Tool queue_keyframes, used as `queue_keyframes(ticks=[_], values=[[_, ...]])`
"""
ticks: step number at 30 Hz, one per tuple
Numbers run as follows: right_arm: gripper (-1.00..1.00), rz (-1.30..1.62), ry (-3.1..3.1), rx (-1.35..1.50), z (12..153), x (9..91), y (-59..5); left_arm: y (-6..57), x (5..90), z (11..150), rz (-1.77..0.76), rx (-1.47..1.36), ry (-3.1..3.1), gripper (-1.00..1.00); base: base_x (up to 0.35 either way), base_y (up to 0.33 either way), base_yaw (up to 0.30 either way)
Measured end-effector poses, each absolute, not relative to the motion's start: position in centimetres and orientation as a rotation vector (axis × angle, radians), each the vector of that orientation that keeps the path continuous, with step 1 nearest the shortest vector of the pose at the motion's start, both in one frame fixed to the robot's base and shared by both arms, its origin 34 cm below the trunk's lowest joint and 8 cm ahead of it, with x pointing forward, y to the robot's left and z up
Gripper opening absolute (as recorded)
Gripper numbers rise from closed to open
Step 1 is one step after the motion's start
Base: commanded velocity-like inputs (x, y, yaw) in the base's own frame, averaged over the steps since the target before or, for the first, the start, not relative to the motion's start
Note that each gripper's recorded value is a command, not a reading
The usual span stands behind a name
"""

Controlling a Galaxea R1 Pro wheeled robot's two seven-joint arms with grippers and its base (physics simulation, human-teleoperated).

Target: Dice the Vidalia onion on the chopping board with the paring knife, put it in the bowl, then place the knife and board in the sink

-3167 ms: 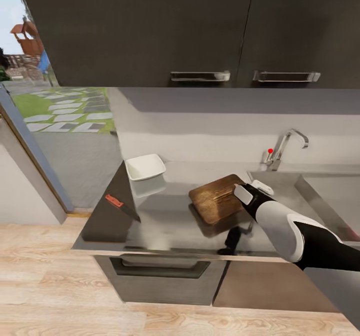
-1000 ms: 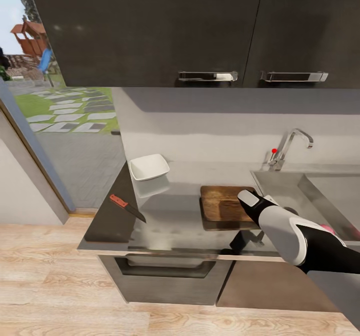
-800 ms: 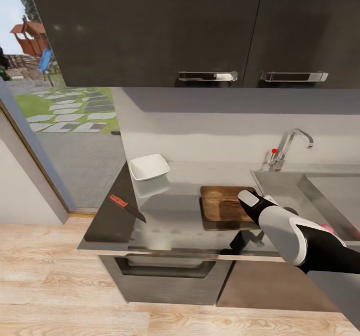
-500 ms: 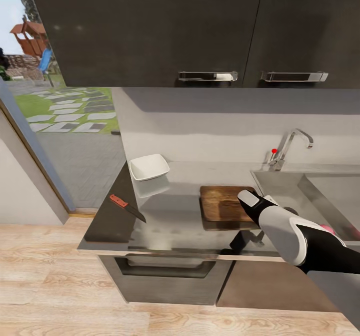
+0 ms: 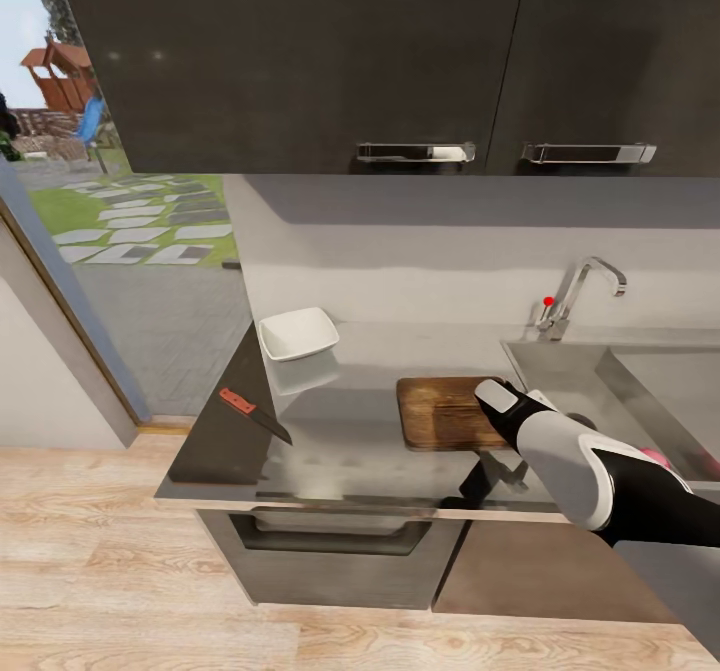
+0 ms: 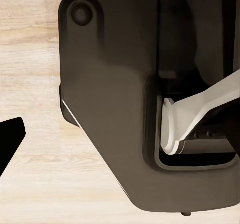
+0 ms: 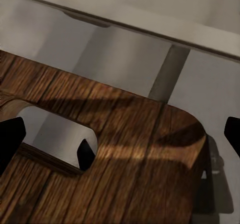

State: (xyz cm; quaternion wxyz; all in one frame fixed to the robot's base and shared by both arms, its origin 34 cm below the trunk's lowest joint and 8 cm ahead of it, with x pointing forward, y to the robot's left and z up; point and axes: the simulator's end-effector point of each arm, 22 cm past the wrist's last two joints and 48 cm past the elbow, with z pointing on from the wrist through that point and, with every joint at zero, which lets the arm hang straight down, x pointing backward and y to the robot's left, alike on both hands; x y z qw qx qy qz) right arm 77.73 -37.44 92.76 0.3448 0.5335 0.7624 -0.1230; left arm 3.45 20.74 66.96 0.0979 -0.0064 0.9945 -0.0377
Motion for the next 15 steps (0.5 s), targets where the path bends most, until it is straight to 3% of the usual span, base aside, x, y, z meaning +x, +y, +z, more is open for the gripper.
queue_keyframes(ticks=[15], values=[[1.00, -0.314, 1.907, 1.387, 94.0, 78.5, -37.5, 20.7, 3.5, 67.0, -0.112, -0.019, 2.943, 1.00, 0.000, 0.000, 0.000]])
